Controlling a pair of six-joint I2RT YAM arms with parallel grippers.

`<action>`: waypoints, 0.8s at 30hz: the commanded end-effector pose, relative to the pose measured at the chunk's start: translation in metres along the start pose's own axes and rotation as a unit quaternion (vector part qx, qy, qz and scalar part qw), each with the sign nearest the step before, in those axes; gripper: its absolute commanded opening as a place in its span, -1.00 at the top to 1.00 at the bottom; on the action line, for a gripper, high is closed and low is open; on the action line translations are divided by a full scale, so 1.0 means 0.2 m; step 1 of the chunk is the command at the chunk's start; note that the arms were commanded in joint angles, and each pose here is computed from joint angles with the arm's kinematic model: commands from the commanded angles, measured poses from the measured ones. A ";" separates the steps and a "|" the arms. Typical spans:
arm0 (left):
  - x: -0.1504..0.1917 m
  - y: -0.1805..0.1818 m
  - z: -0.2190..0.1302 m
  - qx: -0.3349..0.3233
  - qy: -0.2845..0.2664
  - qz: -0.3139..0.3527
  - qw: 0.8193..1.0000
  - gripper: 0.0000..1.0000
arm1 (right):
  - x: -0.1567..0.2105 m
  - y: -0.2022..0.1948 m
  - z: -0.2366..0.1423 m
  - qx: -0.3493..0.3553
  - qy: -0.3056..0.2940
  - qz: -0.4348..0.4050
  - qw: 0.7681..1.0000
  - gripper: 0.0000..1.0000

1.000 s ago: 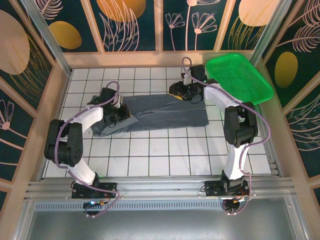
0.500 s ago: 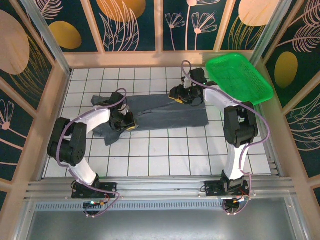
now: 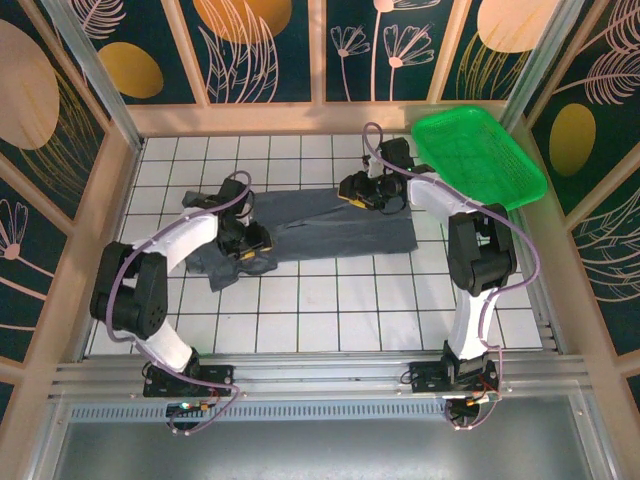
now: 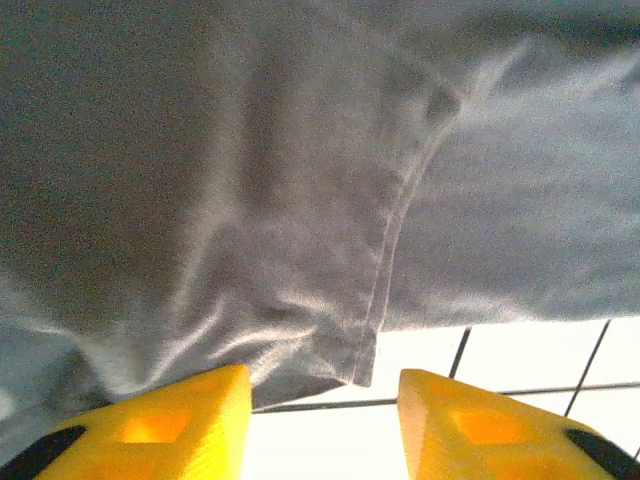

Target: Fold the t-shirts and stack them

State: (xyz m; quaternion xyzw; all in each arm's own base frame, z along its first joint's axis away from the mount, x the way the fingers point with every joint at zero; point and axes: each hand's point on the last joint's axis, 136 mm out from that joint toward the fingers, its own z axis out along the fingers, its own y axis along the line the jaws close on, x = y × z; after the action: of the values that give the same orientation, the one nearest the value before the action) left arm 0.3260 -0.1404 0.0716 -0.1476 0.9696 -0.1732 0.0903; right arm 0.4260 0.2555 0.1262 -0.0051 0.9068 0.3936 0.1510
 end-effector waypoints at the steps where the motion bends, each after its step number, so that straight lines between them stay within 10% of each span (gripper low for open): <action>1: -0.14 0.32 -0.11 -0.063 -0.059 -0.109 0.990 0.27 | 0.03 0.14 -0.05 -0.037 -0.007 -0.052 0.998 0.03; 8: -0.36 0.59 -0.16 -0.066 -0.136 -0.165 0.975 0.25 | 0.10 0.19 -0.04 -0.049 0.007 -0.070 0.996 0.03; 24: -0.34 0.77 0.01 -0.070 -0.114 -0.144 0.980 0.22 | 0.10 0.23 -0.05 -0.051 0.008 -0.073 0.996 0.02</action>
State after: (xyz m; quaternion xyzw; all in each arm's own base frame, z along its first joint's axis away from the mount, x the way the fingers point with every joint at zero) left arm 0.3531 0.0182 0.0276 -0.3421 0.9205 -0.1024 0.1587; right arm 0.4008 0.2780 0.1358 -0.0609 0.8966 0.4115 0.1517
